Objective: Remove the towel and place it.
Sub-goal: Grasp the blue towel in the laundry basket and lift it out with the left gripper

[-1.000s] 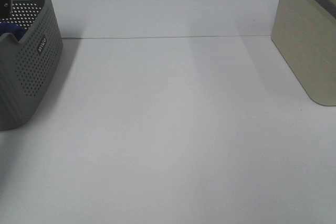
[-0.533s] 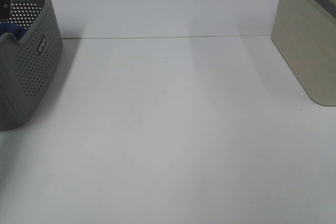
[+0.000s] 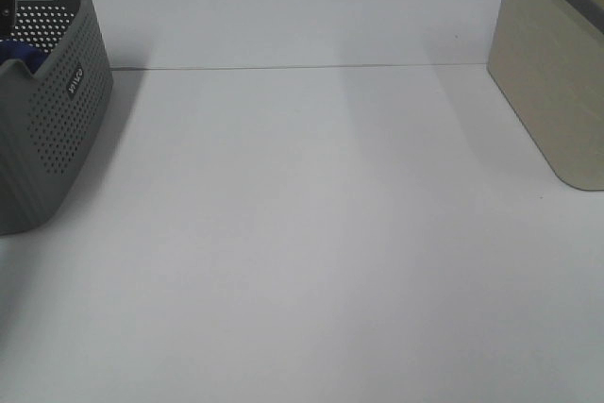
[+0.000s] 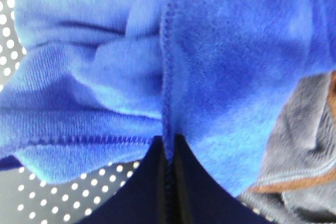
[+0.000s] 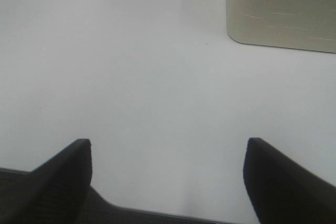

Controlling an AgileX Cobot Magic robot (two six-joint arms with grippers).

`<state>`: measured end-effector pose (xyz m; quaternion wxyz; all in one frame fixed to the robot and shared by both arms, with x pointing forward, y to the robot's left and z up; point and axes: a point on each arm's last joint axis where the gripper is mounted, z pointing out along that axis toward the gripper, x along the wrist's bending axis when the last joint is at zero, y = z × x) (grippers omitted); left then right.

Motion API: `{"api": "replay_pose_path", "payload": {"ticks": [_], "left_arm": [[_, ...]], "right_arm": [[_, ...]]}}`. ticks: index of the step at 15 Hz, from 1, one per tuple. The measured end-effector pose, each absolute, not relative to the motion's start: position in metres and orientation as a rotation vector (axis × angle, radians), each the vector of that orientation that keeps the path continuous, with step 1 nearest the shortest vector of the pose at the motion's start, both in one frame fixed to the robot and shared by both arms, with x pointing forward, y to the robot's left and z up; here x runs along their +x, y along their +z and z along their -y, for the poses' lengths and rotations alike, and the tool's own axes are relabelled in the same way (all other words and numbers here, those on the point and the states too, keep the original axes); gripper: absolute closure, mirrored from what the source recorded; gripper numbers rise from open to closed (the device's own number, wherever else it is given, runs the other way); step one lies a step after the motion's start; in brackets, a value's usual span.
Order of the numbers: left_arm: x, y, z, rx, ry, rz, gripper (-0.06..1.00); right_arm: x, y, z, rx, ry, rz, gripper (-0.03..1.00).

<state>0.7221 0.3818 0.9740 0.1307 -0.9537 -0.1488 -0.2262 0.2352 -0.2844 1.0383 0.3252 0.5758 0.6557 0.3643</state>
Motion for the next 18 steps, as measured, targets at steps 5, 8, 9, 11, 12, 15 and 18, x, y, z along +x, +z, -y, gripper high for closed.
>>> {"api": "replay_pose_path", "payload": {"ticks": [5, 8, 9, 11, 12, 15, 18], "left_arm": [[0.706, 1.042, -0.369, -2.728, -0.823, 0.427, 0.94], [0.682, 1.105, -0.355, -2.689, -1.013, 0.506, 0.94], [0.673, 1.123, -0.354, -2.671, -1.073, 0.533, 0.94], [0.653, 1.158, -0.353, -2.627, -1.190, 0.562, 0.94], [0.648, 1.167, -0.353, -2.614, -1.220, 0.564, 0.94], [0.621, 1.214, -0.347, -2.525, -1.460, 0.537, 0.94], [0.591, 1.268, -0.310, -2.410, -1.842, 0.368, 0.94]], "right_arm": [[0.235, 1.038, 0.284, 1.510, 0.955, -1.719, 0.19], [0.235, 1.038, 0.284, 1.510, 0.955, -1.719, 0.19], [0.235, 1.038, 0.284, 1.510, 0.955, -1.719, 0.19], [0.235, 1.038, 0.284, 1.510, 0.955, -1.719, 0.19], [0.235, 1.038, 0.284, 1.510, 0.955, -1.719, 0.19], [0.235, 1.038, 0.284, 1.510, 0.955, -1.719, 0.19], [0.235, 1.038, 0.284, 1.510, 0.955, -1.719, 0.19]]}}
